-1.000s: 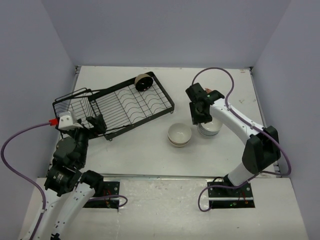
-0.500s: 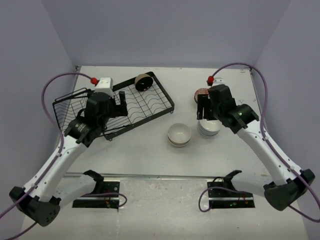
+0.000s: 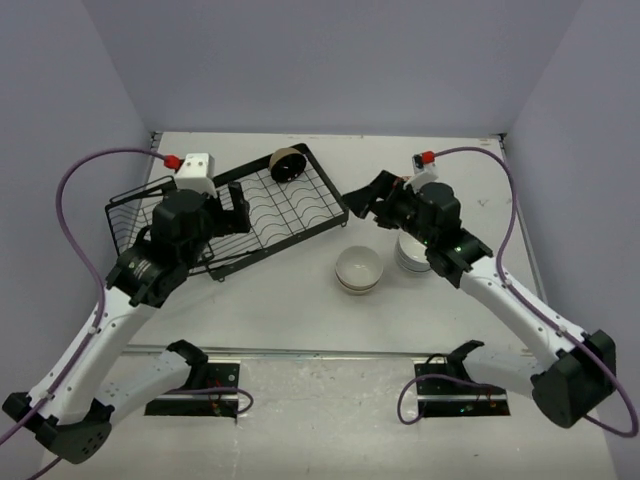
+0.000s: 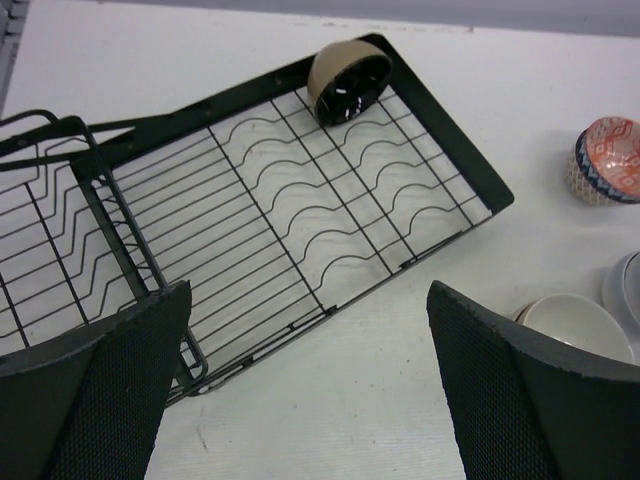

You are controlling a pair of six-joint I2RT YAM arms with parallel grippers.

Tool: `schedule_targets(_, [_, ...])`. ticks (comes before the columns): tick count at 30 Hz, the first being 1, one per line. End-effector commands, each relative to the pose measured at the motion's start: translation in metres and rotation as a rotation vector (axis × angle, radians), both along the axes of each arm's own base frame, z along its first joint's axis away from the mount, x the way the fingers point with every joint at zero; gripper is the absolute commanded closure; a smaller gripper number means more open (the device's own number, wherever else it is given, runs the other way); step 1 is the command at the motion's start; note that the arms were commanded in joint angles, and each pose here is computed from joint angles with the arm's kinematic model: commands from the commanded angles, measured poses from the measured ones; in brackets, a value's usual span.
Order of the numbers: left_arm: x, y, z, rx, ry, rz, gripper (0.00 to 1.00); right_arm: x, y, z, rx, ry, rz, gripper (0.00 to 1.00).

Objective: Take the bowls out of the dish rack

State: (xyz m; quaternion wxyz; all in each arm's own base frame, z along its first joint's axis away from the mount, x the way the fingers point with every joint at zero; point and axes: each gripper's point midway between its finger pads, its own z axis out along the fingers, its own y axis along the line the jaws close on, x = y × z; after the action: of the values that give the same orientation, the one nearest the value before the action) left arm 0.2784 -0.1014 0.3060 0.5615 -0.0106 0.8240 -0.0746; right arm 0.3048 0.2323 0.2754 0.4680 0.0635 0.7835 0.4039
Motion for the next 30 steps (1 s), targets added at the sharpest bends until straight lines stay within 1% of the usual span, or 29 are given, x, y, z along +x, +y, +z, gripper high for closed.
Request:
schedule_targets(1, [-0.017, 0.026, 0.032, -0.003, -0.113, 0.059, 0.00, 0.046, 0.038, 0.039, 0.315, -0.006, -0.055, 0.01])
schedule_targets(2, [-0.021, 0.032, 0.029, 0.002, -0.126, 0.072, 0.00, 0.055, 0.047, 0.037, 0.329, 0.009, -0.065, 0.01])
schedule_targets(3, [-0.023, 0.036, 0.012, 0.025, -0.111, 0.089, 0.00, 0.066, 0.052, 0.034, 0.336, 0.028, -0.088, 0.01])
schedule_targets(4, [-0.028, 0.047, 0.015, 0.015, -0.153, 0.122, 0.00, 0.076, 0.061, 0.047, 0.385, 0.041, -0.103, 0.01])
schedule_targets(5, [-0.030, 0.050, 0.008, 0.019, -0.158, 0.135, 0.00, 0.095, 0.071, 0.021, 0.368, 0.096, -0.144, 0.01])
schedule_targets(6, [-0.030, 0.053, -0.017, 0.045, -0.129, 0.149, 0.00, 0.105, 0.078, 0.014, 0.380, 0.126, -0.153, 0.01])
schedule_targets(7, [-0.032, 0.060, -0.021, 0.042, -0.142, 0.184, 0.00, 0.116, 0.087, 0.025, 0.433, 0.139, -0.150, 0.01])
schedule_targets(8, [-0.032, 0.063, -0.029, 0.044, -0.134, 0.202, 0.00, 0.129, 0.102, -0.002, 0.412, 0.188, -0.148, 0.01])
schedule_targets(9, [-0.033, 0.064, -0.036, 0.042, -0.126, 0.216, 0.00, 0.137, 0.109, -0.007, 0.409, 0.202, -0.152, 0.01])
schedule_targets(10, [-0.032, 0.065, -0.045, 0.039, -0.119, 0.223, 0.00, 0.149, 0.118, 0.007, 0.439, 0.191, -0.154, 0.01])
schedule_targets(11, [-0.033, 0.065, -0.046, 0.034, -0.120, 0.216, 0.00, 0.155, 0.126, -0.002, 0.432, 0.207, -0.167, 0.01])
schedule_targets(12, [-0.032, 0.067, -0.044, 0.029, -0.124, 0.221, 0.00, 0.169, 0.131, -0.029, 0.411, 0.233, -0.210, 0.01])
schedule_targets(13, [-0.034, 0.067, -0.040, 0.017, -0.135, 0.215, 0.00, 0.178, 0.136, -0.025, 0.444, 0.235, -0.230, 0.01])
schedule_targets(15, [-0.037, 0.069, -0.033, -0.007, -0.172, 0.212, 0.00, 0.194, 0.139, -0.050, 0.455, 0.253, -0.299, 0.01])
schedule_targets(16, [-0.038, 0.066, -0.037, -0.010, -0.170, 0.196, 0.00, 0.199, 0.139, -0.053, 0.476, 0.256, -0.323, 0.01])
schedule_targets(18, [-0.040, 0.066, -0.036, -0.020, -0.183, 0.189, 0.00, 0.209, 0.138, -0.074, 0.463, 0.270, -0.372, 0.05])
schedule_targets(20, [-0.043, 0.068, -0.033, -0.034, -0.199, 0.192, 0.00, 0.219, 0.140, -0.072, 0.484, 0.251, -0.393, 0.10])
schedule_targets(21, [-0.045, 0.069, -0.031, -0.041, -0.209, 0.192, 0.00, 0.224, 0.144, -0.068, 0.501, 0.238, -0.385, 0.13])
schedule_targets(22, [-0.045, 0.068, -0.031, -0.042, -0.210, 0.189, 0.00, 0.228, 0.151, -0.082, 0.497, 0.250, -0.370, 0.15])
schedule_targets(23, [-0.046, 0.068, -0.031, -0.045, -0.213, 0.187, 0.00, 0.231, 0.157, -0.082, 0.508, 0.238, -0.350, 0.19])
schedule_targets(24, [-0.046, 0.068, -0.031, -0.046, -0.214, 0.184, 0.00, 0.237, 0.164, -0.071, 0.524, 0.223, -0.334, 0.20])
schedule_targets(25, [-0.046, 0.066, -0.032, -0.049, -0.215, 0.173, 0.00, 0.241, 0.171, -0.091, 0.504, 0.247, -0.325, 0.20])
schedule_targets(27, [-0.047, 0.065, -0.032, -0.052, -0.217, 0.167, 0.00, 0.249, 0.177, -0.092, 0.522, 0.243, -0.318, 0.21])
schedule_targets(28, [-0.047, 0.065, -0.032, -0.055, -0.219, 0.163, 0.00, 0.252, 0.181, -0.108, 0.519, 0.258, -0.318, 0.24])
schedule_targets(30, [-0.048, 0.063, -0.031, -0.060, -0.223, 0.156, 0.00, 0.258, 0.189, -0.105, 0.550, 0.244, -0.291, 0.28])
